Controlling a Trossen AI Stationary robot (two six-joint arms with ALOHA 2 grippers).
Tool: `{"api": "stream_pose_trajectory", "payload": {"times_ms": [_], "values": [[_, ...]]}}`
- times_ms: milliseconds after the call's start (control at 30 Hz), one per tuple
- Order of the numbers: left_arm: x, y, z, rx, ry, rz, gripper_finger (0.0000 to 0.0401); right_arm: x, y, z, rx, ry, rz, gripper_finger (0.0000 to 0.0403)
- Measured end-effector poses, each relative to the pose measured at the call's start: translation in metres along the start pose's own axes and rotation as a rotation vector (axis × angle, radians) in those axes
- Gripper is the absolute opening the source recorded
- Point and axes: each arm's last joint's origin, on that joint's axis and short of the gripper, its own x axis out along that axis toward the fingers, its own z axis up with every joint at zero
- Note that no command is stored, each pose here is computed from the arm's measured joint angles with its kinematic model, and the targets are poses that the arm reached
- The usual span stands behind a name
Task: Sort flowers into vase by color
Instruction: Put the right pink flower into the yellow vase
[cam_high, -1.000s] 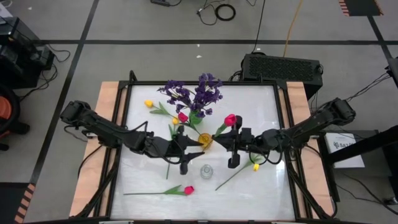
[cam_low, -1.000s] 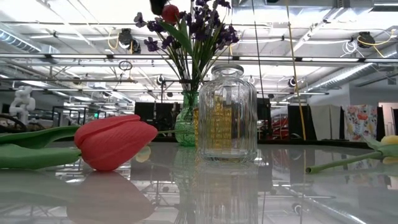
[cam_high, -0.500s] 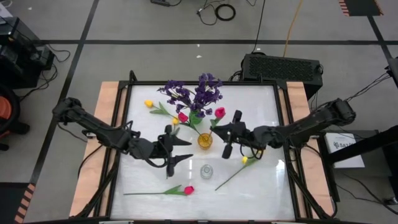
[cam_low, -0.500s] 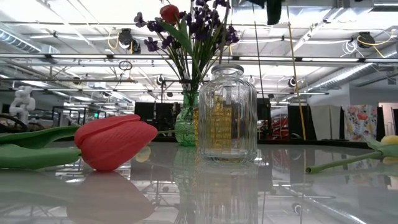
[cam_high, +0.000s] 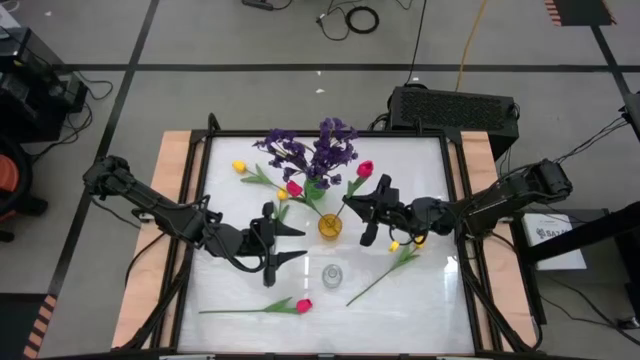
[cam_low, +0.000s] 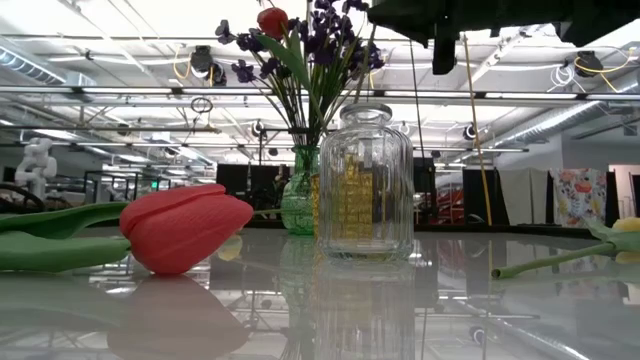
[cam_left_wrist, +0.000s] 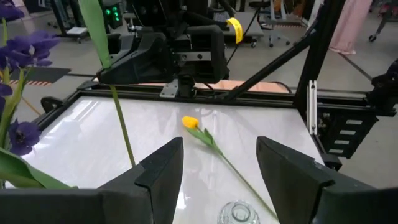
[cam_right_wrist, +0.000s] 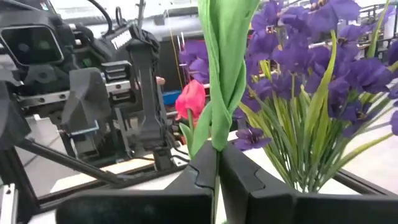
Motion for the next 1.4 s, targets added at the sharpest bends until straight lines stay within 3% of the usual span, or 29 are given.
{"api": "stream_pose_trajectory", "payload": {"times_ms": [400,1033,1400], "values": [[0.0,0.0,0.0,0.001,-0.003,0.0,0.021,0.01,-0.008,-0.015,-0.031,0.047,-0.047,0.0],[0.0,0.001,-0.002,0.01,0.021,0.004,0.021,0.02,-0.015,-0.037,0.117,0.105,-0.078,0.003],[0.0,0.001,-0.005,0.019,0.045,0.008,0.021,0.018,-0.016,-0.037,0.126,0.146,-0.086,0.0119]]}}
